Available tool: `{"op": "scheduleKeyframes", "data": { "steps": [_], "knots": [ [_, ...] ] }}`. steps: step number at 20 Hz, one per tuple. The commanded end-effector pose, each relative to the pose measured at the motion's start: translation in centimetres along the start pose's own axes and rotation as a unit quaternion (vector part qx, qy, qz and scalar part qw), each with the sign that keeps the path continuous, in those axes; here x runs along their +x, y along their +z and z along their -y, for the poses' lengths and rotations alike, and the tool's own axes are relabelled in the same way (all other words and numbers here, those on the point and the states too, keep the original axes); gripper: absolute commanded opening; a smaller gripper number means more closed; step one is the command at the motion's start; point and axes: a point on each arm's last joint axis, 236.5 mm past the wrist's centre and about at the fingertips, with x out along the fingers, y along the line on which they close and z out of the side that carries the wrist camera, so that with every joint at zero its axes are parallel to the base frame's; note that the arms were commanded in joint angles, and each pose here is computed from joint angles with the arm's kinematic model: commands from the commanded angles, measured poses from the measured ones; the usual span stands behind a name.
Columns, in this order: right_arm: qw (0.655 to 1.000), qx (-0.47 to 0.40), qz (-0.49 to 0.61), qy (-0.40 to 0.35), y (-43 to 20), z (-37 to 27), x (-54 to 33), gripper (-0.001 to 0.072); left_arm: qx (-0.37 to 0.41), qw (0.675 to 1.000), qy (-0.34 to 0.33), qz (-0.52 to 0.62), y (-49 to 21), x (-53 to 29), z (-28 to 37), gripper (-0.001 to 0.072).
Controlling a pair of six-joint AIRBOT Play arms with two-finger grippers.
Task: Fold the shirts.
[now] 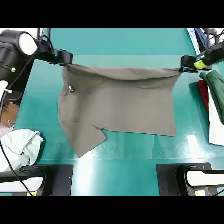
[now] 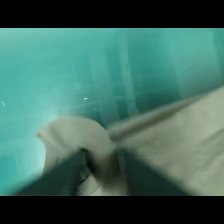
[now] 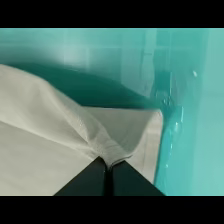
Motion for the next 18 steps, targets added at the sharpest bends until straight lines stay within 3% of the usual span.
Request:
{"op": "scheduleKeyframes", "data": {
  "steps": [1,3,6,8,10,18],
  "knots": [
    [0.999,0.002,0.032,-0.001,1.9,0.2,2.8,0.0044,0.017,0.999,0.030,-0.004,-0.2,2.1,-1.4,0.0490],
    [0.999,0.007,0.049,-0.001,2.9,0.6,1.8,0.0463,0.026,0.997,0.070,-0.019,-0.3,1.1,-4.1,0.0490],
    [0.998,0.012,0.057,-0.007,3.5,1.6,-1.5,0.0466,-0.024,0.990,0.104,-0.094,-3.3,-1.0,-9.2,0.0490],
    [0.998,0.009,0.054,-0.011,2.8,2.1,-3.9,0.0465,-0.081,0.978,0.084,-0.173,-7.8,-2.0,-10.8,0.0490],
    [0.999,-0.001,0.050,-0.015,1.4,2.4,-5.5,0.0465,-0.120,0.970,0.042,-0.205,-11.2,-2.5,-10.3,0.0490],
    [0.999,0.014,0.042,-0.018,-5.0,2.7,-5.1,0.0464,-0.194,0.947,-0.013,-0.254,-28.0,-1.7,-5.1,0.0490]
  ]
}}
